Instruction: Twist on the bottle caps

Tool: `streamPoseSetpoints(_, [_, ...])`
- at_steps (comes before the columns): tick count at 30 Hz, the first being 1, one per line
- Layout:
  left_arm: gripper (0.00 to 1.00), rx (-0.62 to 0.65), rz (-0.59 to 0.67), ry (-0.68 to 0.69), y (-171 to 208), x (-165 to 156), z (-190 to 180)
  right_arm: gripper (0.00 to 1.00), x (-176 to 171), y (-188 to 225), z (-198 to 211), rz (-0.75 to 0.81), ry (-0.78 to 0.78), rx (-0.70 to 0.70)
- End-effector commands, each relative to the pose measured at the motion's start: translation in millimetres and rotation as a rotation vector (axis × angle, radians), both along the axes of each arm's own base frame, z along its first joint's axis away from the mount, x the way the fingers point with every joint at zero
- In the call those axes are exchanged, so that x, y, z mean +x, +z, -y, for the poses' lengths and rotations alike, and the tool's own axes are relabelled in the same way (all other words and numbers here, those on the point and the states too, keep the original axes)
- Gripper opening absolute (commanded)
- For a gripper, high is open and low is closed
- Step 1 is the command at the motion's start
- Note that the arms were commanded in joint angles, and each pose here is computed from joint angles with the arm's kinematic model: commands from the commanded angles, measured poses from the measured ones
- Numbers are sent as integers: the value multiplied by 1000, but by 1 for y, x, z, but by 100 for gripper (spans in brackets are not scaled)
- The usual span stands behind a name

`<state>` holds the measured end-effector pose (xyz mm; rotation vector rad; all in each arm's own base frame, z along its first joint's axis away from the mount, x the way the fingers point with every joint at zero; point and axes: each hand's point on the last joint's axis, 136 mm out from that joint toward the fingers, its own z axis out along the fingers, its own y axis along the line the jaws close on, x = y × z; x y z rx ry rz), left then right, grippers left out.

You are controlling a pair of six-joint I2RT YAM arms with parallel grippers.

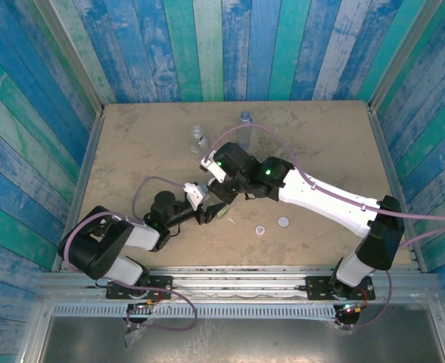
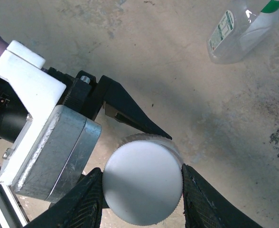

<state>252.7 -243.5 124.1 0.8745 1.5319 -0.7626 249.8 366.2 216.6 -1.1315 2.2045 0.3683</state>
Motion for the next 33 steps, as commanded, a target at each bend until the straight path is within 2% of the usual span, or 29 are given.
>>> streamPoseSetpoints(1, [60, 69, -136, -50, -38, -16, 0, 46, 2, -10, 7, -30, -15, -53])
streamPoseSetpoints(9, [60, 75, -144, -56, -40, -16, 1, 46, 5, -7, 16, -63, -65, -58])
streamPoseSetpoints(19, [60, 77, -147, -66, -41, -18, 2, 49, -2, -10, 8, -141, -36, -29])
streamPoseSetpoints(23, [60, 77, -146, -70, -40, -17, 3, 59, -4, -2, 10, -128, -23, -19])
streamPoseSetpoints(26, [60, 77, -147, -73, -40, -17, 3, 70, -8, 1, 12, -128, -13, -10])
streamPoseSetpoints(33, [59, 77, -148, -100, -41, -19, 6, 80, -15, 27, 26, -110, -16, 64])
